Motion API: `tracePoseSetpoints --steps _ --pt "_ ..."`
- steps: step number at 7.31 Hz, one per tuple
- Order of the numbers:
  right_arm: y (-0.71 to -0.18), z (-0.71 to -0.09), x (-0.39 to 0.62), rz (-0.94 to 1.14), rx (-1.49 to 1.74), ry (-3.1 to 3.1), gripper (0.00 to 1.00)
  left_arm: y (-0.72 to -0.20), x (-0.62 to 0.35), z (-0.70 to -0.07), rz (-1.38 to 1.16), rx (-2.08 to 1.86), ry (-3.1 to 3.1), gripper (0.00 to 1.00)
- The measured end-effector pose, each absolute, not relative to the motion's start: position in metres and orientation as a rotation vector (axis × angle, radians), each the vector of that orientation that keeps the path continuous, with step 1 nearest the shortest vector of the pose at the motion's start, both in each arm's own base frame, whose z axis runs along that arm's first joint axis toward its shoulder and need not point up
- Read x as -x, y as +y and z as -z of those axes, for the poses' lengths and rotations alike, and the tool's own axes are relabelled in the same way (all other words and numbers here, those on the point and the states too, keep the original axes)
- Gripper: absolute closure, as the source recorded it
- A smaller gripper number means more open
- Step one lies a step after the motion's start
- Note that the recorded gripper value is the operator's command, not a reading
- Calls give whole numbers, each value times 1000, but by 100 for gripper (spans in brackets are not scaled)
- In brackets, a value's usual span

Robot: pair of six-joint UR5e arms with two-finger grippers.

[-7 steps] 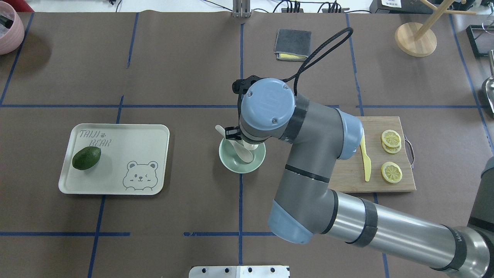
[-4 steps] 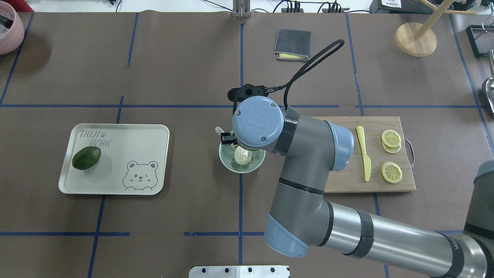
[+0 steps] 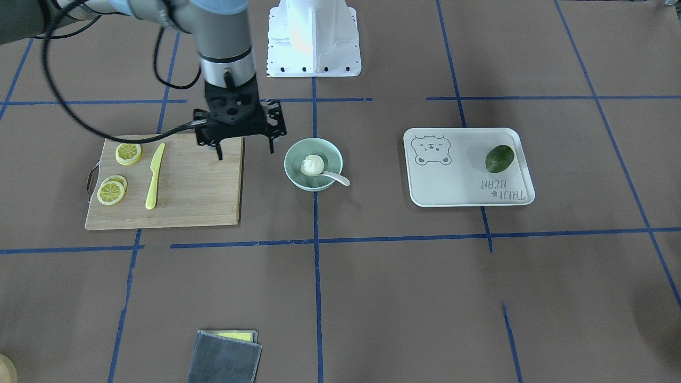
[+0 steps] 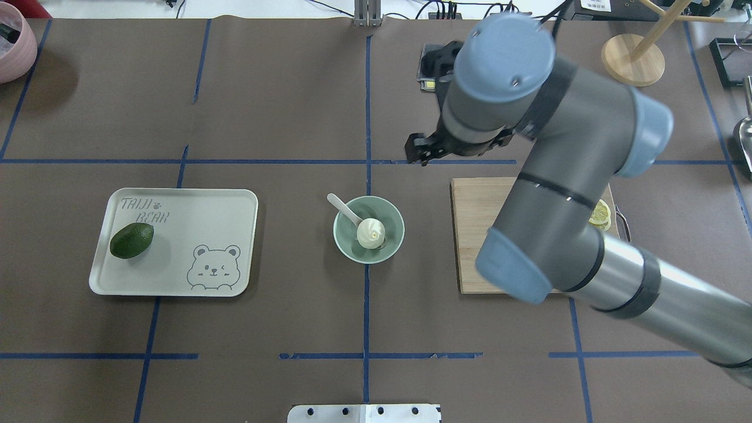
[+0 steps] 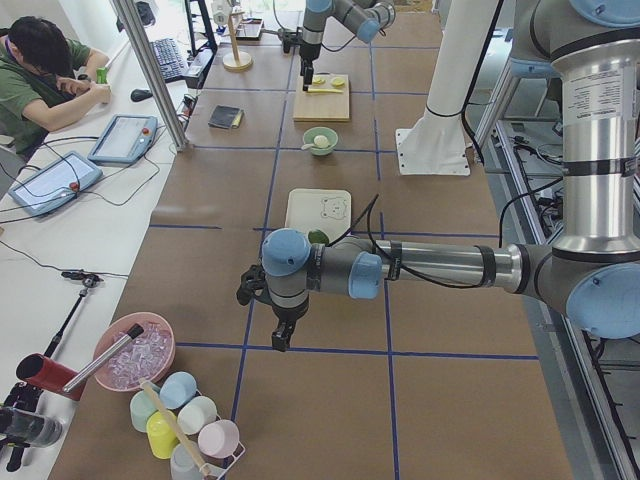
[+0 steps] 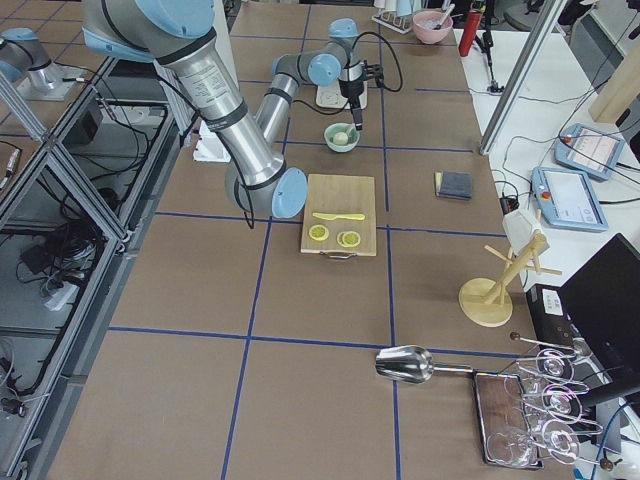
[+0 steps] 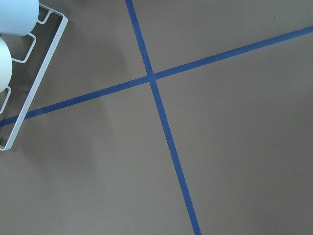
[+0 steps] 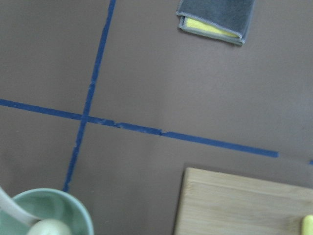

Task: Put spoon and bun in bowl

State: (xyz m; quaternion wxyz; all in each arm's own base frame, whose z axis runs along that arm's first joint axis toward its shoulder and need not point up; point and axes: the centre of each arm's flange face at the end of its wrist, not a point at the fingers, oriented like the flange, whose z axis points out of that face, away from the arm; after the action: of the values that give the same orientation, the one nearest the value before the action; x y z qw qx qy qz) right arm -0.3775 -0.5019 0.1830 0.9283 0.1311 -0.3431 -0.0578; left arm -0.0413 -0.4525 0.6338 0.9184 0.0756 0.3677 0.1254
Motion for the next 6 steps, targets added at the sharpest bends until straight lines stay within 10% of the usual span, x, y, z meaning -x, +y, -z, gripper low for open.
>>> tracePoseSetpoints --steps 3,6 --pt "-586 -324 156 306 -254 -640 0 -447 41 -638 -235 -115 789 0" --pt "-552 -475 17 231 -121 -664 0 -440 42 -634 -194 -58 875 0"
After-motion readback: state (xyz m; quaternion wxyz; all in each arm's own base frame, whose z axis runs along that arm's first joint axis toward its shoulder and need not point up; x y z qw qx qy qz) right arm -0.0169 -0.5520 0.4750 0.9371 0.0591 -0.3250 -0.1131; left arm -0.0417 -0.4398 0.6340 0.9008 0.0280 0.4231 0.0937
